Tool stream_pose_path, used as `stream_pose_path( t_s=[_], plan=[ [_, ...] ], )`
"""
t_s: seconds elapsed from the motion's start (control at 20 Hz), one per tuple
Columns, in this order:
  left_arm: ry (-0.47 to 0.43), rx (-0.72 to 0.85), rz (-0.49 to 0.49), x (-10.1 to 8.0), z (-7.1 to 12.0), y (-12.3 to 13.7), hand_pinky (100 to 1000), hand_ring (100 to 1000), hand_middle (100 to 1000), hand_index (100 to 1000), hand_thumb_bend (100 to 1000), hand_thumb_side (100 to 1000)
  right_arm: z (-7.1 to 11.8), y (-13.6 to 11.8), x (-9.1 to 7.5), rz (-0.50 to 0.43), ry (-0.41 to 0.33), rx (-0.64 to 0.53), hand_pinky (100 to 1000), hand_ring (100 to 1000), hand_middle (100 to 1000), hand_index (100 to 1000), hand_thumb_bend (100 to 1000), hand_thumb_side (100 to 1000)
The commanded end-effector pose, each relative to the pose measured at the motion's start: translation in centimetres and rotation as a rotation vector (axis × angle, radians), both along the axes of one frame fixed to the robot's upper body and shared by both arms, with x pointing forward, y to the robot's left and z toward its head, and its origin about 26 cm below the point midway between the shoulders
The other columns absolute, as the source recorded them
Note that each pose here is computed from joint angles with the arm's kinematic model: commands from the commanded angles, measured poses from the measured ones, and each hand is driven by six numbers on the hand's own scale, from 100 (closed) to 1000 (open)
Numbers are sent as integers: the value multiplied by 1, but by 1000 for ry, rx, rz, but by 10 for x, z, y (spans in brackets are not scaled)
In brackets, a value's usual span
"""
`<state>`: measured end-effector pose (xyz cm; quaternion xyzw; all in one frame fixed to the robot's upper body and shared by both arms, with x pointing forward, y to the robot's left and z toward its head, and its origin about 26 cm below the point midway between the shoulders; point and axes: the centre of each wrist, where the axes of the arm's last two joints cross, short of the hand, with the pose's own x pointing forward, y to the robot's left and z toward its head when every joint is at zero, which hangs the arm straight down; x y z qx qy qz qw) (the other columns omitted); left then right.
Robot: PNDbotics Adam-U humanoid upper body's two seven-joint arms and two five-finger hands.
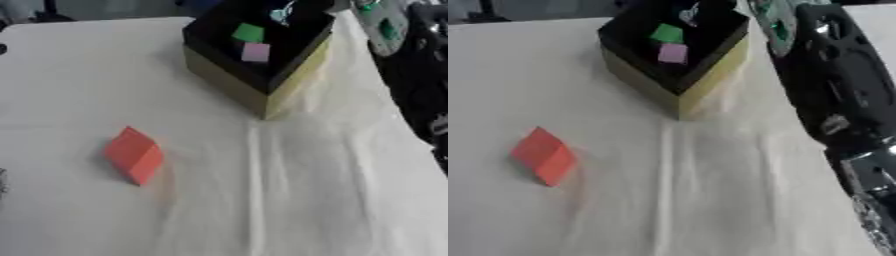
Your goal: Pick up objects on the table and place them in the box.
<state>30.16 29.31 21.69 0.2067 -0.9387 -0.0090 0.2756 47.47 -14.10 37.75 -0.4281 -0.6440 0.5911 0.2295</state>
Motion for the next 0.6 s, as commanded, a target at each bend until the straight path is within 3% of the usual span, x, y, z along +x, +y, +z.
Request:
stream_pose_path(
  t_s=[0.05,0.35,0.6],
  plan=[
    [-35,43,-7,-2,13,2,685,722,725,671,100,891,25,-10,-14,24,-57,19,854,925,842,899,313,486],
    [-47,117,-4,-1,25,2,688,725,728,681,100,885,41,-30,-45,134,-106,83,848,899,813,884,230,482],
    [-74,397,85,-2,58,3,701,737,734,708,100,829,48,-49,-88,245,-154,185,843,880,795,870,156,461]
  ],
)
